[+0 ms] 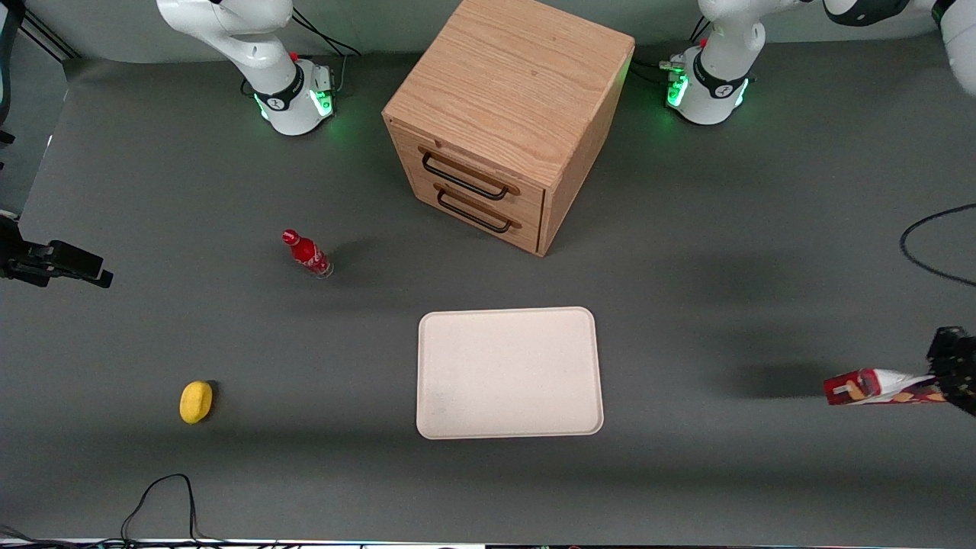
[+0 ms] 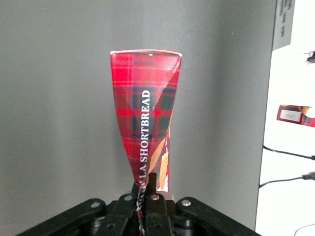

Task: Place red cookie box on tray
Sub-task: 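Lift the box with the left gripper, tilting it upright, then carry the held box with the left gripper over the cream tray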

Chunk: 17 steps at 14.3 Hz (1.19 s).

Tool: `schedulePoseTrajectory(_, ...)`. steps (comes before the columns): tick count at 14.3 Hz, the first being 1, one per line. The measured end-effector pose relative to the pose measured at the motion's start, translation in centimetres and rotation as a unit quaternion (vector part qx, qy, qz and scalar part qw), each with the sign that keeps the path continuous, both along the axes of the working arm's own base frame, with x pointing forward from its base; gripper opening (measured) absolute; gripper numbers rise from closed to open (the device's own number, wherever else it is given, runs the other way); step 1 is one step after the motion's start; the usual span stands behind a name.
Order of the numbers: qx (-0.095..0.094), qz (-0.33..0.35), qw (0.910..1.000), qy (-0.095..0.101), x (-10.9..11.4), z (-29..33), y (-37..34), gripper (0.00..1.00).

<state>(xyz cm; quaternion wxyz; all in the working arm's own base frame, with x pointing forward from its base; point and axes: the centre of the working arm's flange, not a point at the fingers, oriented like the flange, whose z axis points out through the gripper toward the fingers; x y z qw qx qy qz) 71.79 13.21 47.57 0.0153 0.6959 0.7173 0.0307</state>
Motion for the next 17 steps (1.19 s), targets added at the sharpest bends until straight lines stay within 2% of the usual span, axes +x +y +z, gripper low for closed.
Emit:
schedulePoseTrajectory(5, 0.002, -0.035, 0.9994, -0.002, -3.1, 9.4, -1.4, 0.03)
schedulePoseTrajectory(9, -0.008, -0.128, 0.9915, 0.021, -3.3, 9.7, -8.7, 0.03)
schedulePoseTrajectory(13, -0.008, -0.225, 0.974, 0.027, -3.4, 9.3, -20.2, 0.03)
schedulePoseTrajectory(17, -0.004, -0.34, 0.9402, 0.027, -4.9, 9.3, -29.0, 0.03)
